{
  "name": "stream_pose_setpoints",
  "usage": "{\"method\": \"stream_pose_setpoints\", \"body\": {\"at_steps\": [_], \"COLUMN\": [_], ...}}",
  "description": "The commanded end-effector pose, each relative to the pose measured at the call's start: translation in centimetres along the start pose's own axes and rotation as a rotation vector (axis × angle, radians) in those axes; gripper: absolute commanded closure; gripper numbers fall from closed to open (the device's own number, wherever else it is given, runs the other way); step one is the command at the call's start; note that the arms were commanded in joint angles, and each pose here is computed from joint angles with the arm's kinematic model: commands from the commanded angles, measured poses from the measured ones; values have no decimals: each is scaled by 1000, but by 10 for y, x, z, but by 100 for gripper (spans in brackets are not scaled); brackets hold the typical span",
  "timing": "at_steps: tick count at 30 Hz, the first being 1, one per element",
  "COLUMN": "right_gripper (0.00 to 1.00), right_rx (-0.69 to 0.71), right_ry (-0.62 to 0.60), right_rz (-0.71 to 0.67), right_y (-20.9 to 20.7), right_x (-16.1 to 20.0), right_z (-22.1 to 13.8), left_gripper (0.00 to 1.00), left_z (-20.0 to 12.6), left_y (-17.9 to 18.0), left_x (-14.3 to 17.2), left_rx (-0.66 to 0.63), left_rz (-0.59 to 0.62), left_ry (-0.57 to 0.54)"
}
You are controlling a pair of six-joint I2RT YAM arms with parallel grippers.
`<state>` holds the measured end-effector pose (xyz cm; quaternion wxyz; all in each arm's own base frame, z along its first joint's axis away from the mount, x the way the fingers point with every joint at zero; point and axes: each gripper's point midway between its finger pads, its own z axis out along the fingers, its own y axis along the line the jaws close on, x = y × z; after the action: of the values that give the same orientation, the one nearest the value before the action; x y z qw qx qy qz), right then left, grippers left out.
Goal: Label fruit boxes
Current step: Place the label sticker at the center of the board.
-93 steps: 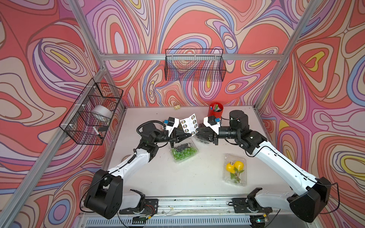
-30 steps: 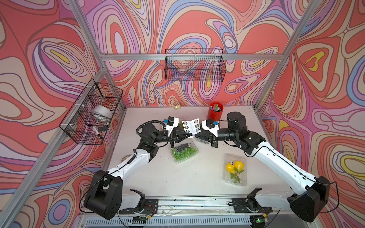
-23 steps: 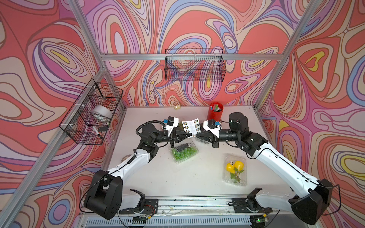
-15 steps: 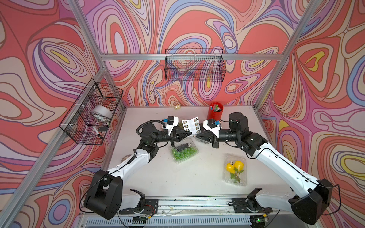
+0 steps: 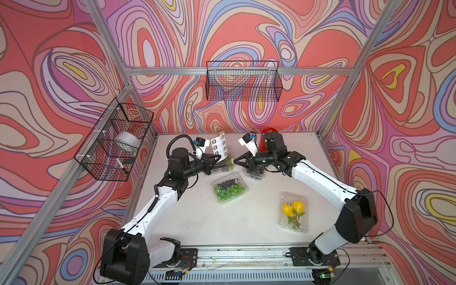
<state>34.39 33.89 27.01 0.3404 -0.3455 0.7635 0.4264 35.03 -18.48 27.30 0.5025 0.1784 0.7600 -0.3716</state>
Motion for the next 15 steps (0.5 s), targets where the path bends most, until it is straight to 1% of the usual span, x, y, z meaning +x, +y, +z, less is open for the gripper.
{"method": "stream_pose_setpoints", "body": {"at_steps": [1, 2, 5, 9, 11, 15], "right_gripper": [100, 100, 100, 100, 100, 100], "right_rx": [128, 155, 186, 214, 226, 230], "right_ry": [36, 55, 92, 115, 112, 133], "right_rz": [251, 327, 464, 539, 591, 649], "right_y": [-31, -42, -57, -67, -76, -87], "right_x": [1, 5, 11, 20, 22, 27], "right_z": [19, 28, 50, 76, 88, 108], "left_gripper": [100, 100, 100, 100, 100, 100], "left_z": [-13, -15, -21, -25, -32, -41], "left_y": [33, 41, 58, 70, 79, 80], "left_x": [6, 7, 11, 24, 40, 64], "left_rx": [-206, -256, -354, -432, -498, -540], "left_rz": [-93, -114, -167, -258, -340, -483], "left_ry": [45, 49, 66, 143, 198, 274]}}
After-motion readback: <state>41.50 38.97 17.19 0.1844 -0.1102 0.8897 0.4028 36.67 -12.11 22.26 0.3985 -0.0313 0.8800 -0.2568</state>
